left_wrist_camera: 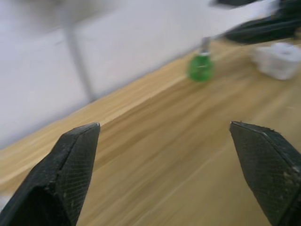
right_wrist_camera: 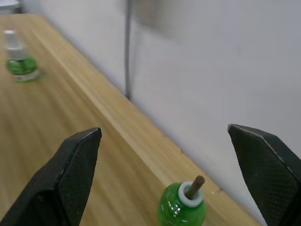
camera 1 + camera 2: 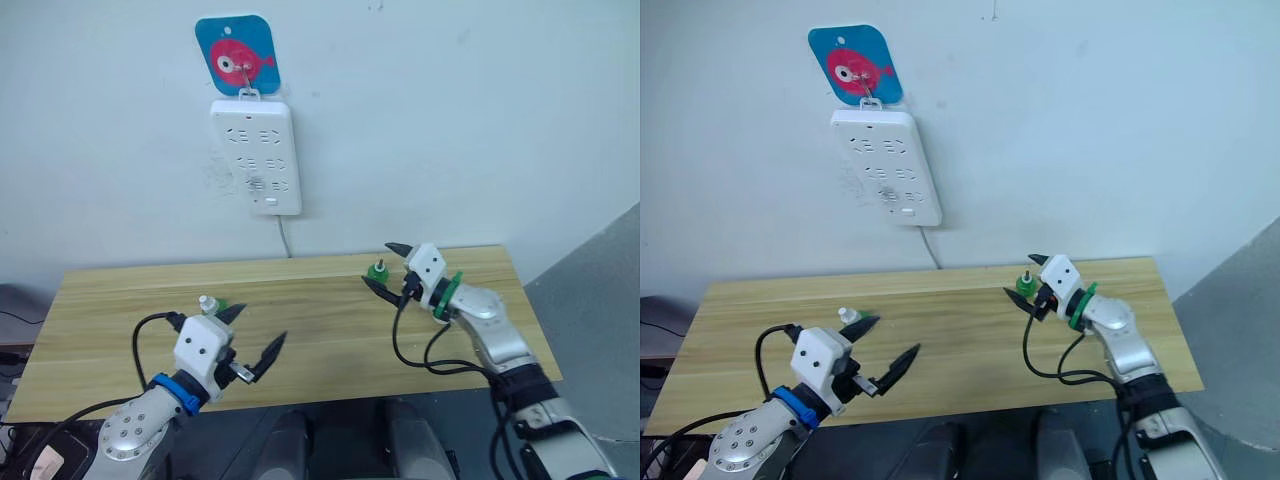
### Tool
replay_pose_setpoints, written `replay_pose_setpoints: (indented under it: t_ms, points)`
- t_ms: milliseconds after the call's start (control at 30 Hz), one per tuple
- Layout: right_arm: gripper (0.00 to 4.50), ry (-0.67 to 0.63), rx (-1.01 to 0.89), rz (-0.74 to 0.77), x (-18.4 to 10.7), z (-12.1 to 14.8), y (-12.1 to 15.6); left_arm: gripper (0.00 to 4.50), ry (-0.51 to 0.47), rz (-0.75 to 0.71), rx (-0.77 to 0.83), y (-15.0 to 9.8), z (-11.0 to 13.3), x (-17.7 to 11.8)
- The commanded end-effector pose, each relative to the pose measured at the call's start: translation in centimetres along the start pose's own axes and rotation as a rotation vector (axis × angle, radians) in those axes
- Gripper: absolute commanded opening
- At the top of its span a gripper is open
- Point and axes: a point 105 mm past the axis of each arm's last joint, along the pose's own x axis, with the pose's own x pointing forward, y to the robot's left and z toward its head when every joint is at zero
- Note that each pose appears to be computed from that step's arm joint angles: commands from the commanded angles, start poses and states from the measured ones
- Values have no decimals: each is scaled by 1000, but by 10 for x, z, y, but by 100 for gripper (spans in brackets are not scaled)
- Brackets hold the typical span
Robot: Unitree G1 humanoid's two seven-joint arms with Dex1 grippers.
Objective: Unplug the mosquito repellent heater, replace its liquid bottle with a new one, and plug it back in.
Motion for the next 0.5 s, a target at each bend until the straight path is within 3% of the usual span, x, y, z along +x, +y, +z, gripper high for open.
replay_pose_setpoints:
  t_ms: [33, 267, 500]
  points:
    - [450, -39, -27, 116, -2, 24, 17, 449, 3, 79, -17, 12, -5, -7]
    - [450, -4, -73, 277, -6, 32, 43, 449, 52, 230, -107, 38, -25, -15]
    - [450, 23, -84, 397, -10, 39, 69, 449, 81, 242, -90, 48, -38, -14]
